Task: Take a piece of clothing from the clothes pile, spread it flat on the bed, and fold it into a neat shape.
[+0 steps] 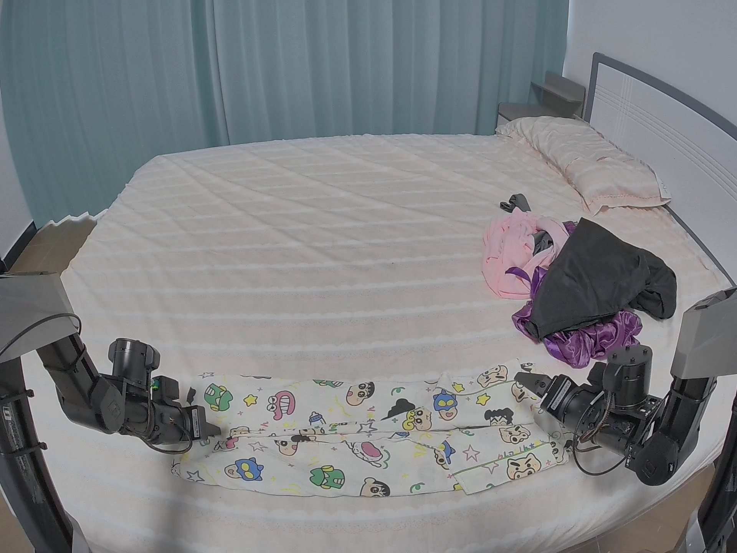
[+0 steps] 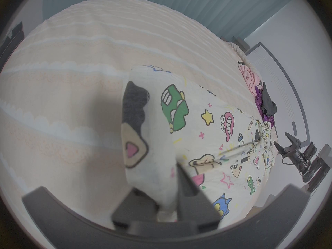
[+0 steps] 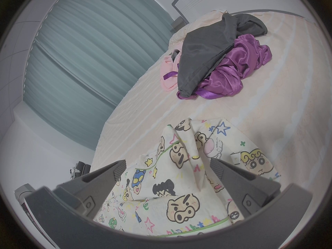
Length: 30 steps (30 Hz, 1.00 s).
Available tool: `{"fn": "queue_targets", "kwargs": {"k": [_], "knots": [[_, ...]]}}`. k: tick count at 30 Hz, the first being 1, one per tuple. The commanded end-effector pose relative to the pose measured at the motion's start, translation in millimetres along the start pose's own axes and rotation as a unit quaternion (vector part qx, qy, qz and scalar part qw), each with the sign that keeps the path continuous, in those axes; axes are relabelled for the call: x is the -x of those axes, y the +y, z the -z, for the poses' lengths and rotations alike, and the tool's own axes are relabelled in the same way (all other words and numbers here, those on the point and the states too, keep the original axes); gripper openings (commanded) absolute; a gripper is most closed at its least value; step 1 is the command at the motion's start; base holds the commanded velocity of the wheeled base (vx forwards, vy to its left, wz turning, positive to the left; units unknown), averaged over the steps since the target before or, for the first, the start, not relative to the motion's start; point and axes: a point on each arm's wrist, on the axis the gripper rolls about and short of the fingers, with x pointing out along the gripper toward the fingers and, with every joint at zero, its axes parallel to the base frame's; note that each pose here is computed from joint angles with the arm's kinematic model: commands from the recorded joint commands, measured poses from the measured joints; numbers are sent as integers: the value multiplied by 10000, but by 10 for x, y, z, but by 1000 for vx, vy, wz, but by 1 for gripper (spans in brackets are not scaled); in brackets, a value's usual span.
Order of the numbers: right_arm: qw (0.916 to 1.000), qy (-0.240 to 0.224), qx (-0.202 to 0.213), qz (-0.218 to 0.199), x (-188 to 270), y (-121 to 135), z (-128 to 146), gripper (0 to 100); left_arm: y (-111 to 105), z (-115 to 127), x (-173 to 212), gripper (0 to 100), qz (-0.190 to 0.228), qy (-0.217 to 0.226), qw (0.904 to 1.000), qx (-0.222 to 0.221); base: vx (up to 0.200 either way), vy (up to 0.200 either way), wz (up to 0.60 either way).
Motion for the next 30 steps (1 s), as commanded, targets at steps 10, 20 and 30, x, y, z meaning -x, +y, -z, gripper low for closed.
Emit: {"fn": "queue_targets", "kwargs": {"k": [10,20,30], "knots": [[10000,-32,-17,-3,5,0,-14,100,-26,-56,342,0,-46,-445,9990,31,0,0,0],[9999,-122,-52,8,11,-15,-65,100,216,-160,816,0,-334,-991,9933,491,0,0,0],[9999,-127,-55,13,6,-18,-68,100,721,-378,1333,0,-753,-1578,9788,1063,0,0,0]]}}
